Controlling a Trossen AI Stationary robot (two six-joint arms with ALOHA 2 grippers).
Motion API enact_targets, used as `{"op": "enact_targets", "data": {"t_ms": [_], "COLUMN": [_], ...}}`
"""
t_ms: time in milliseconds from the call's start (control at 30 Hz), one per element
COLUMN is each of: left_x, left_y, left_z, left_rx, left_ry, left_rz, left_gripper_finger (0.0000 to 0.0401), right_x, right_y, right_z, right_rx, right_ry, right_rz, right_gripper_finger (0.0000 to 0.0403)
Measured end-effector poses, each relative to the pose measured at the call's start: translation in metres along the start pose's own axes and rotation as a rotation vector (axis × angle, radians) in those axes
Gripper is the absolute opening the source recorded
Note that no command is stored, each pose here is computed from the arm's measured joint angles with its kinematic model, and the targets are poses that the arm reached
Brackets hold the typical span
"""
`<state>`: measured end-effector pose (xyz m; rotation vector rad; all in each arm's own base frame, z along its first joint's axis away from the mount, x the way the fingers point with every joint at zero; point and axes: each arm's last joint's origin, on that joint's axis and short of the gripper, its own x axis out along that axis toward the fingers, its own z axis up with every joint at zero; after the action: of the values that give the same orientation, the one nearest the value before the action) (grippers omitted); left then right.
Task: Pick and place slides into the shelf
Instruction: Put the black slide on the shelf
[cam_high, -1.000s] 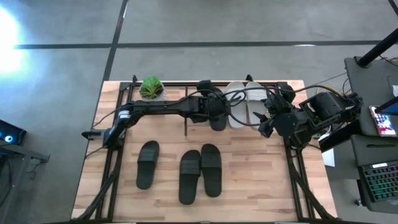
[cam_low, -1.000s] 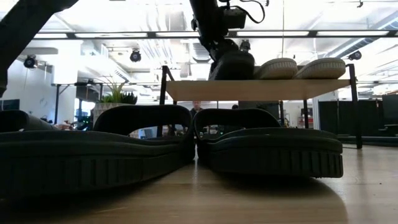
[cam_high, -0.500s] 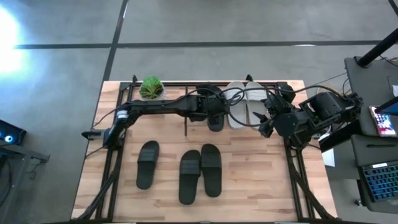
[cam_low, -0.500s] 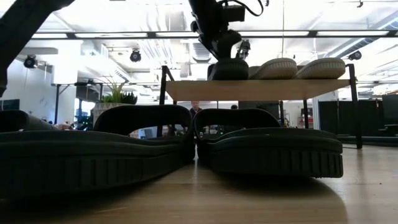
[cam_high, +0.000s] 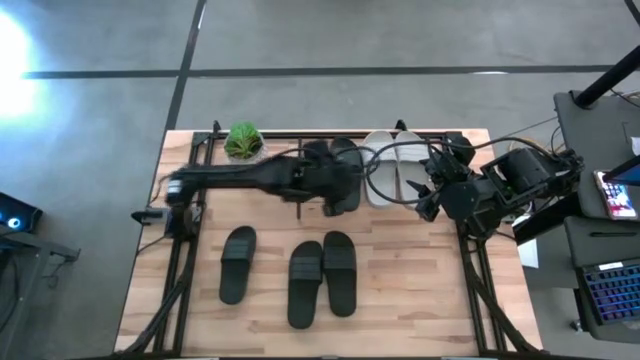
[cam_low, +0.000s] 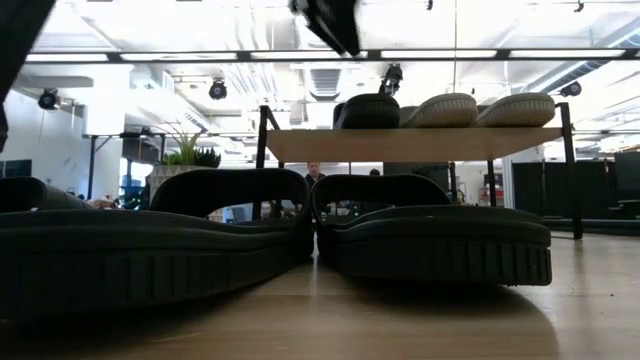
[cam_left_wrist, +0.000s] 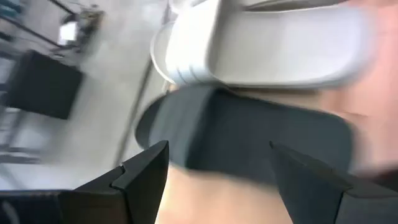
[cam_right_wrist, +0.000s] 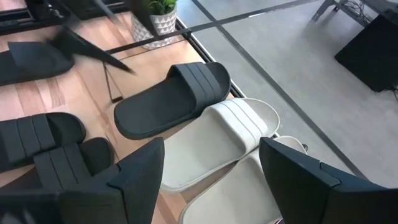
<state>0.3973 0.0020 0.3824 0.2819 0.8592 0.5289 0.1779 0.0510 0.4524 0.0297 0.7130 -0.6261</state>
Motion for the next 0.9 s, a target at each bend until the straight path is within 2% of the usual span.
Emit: {"op": "enact_targets", "data": {"t_ms": [100,233,333,400,533,600,700,833,900], "left_x": [-0.049,-0.106,-0.131,-0.138,-0.146,-0.146,-0.148,-0.16,-0.163], "left_y": [0.007,0.015,0.014,0.004,-0.035,-0.058,-0.085,-0.108,-0.122], "left_z": [-0.012,-0.043,-0.07,-0.085,-0.124,-0.149,-0.184,-0.222,-0.237], "left_rx": [-0.044,-0.076,-0.093,-0.081,0.103,0.143,0.097,-0.01,0.005], "left_ry": [-0.002,0.069,0.168,0.194,0.239,0.288,0.321,0.286,0.273], "left_rz": [-0.083,-0.15,-0.16,-0.172,-0.215,-0.201,-0.143,-0.083,-0.08], "left_gripper_finger": [0.0258,0.0258,0.0258,0.0257,0.0257,0.0257,0.0257,0.0257,0.0257], "right_x": [0.0,0.0,0.0,0.0,0.0,0.0,0.0,0.0,0.0], "right_y": [0.0,0.0,0.0,0.0,0.0,0.0,0.0,0.0,0.0], "right_z": [0.0,0.0,0.0,0.0,0.0,0.0,0.0,0.0,0.0], "right_rx": [0.0,-0.006,-0.016,-0.032,-0.037,-0.037,-0.037,-0.043,-0.051], "right_ry": [0.0,0.0,-0.001,-0.001,-0.001,-0.001,0.0,-0.001,0.0], "right_rz": [0.0,0.0,0.0,0.0,0.0,0.0,0.0,0.0,0.0], "right_gripper_finger": [0.0254,0.0254,0.0254,0.0254,0.0254,0.0254,0.0254,0.0254,0.0254]}}
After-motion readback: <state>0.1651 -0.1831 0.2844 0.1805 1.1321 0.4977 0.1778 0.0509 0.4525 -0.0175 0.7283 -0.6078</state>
